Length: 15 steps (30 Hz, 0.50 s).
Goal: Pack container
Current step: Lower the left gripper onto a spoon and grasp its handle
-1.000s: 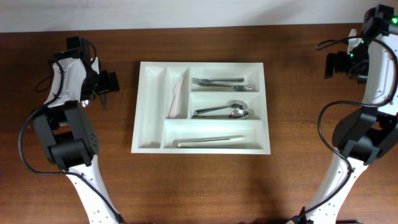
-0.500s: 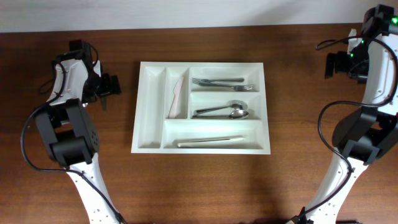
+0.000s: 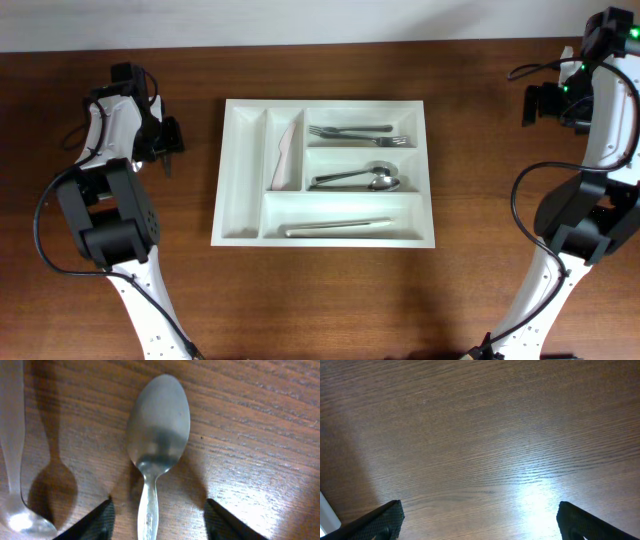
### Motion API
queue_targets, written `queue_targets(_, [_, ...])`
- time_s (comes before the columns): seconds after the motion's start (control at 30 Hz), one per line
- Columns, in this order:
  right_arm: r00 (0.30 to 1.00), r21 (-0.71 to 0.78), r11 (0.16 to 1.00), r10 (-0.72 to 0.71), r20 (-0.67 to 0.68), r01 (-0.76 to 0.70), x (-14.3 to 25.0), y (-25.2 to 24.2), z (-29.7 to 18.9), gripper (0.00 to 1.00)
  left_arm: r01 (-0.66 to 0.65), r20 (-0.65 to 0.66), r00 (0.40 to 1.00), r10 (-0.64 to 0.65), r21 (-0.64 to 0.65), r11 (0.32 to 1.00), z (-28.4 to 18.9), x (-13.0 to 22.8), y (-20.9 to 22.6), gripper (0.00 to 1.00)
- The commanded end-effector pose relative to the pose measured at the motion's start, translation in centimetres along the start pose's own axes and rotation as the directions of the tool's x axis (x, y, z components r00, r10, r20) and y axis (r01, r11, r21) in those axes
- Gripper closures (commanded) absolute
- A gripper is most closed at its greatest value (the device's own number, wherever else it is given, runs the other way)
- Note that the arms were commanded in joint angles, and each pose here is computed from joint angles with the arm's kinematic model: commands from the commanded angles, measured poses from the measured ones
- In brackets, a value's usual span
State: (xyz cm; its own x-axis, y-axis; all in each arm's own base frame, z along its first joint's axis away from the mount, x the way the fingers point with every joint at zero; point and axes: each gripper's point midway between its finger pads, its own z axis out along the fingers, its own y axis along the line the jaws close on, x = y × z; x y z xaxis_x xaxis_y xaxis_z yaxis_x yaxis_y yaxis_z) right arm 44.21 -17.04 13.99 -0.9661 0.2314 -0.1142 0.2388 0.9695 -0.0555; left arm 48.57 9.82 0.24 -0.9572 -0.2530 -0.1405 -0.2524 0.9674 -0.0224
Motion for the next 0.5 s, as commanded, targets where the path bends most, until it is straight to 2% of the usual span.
queue_targets(0.0, [1.0, -0.006, 1.0, -0.005, 0.0, 0.005, 0.07, 0.05, -0.07, 0.01, 0.006, -0.007, 1.0, -0.006, -0.002, 1.0, 1.46, -0.08, 0.41, 0.52])
queue_targets(0.1, [1.0, -0.006, 1.0, -0.005, 0.0, 0.005, 0.07, 0.05, -0.07, 0.01, 0.006, 0.005, 1.0, -0.006, -0.004, 1.0, 1.46, -0.39, 0.44, 0.69])
queue_targets(0.3, [1.0, -0.006, 1.0, -0.005, 0.0, 0.005, 0.07, 0.05, -0.07, 0.01, 0.006, 0.015, 1.0, -0.006, -0.004, 1.0, 1.46, -0.64, 0.44, 0.79])
queue_targets(0.37, [1.0, -0.006, 1.0, -0.005, 0.0, 0.005, 0.07, 0.05, -0.07, 0.01, 0.006, 0.015, 1.0, -0.006, -0.004, 1.0, 1.46, -0.64, 0.44, 0.88])
queue_targets(0.47, [1.0, -0.006, 1.0, -0.005, 0.0, 0.005, 0.07, 0.05, -0.07, 0.01, 0.006, 0.018, 1.0, -0.006, -0.014, 1.0, 1.46, -0.71, 0.61, 0.93])
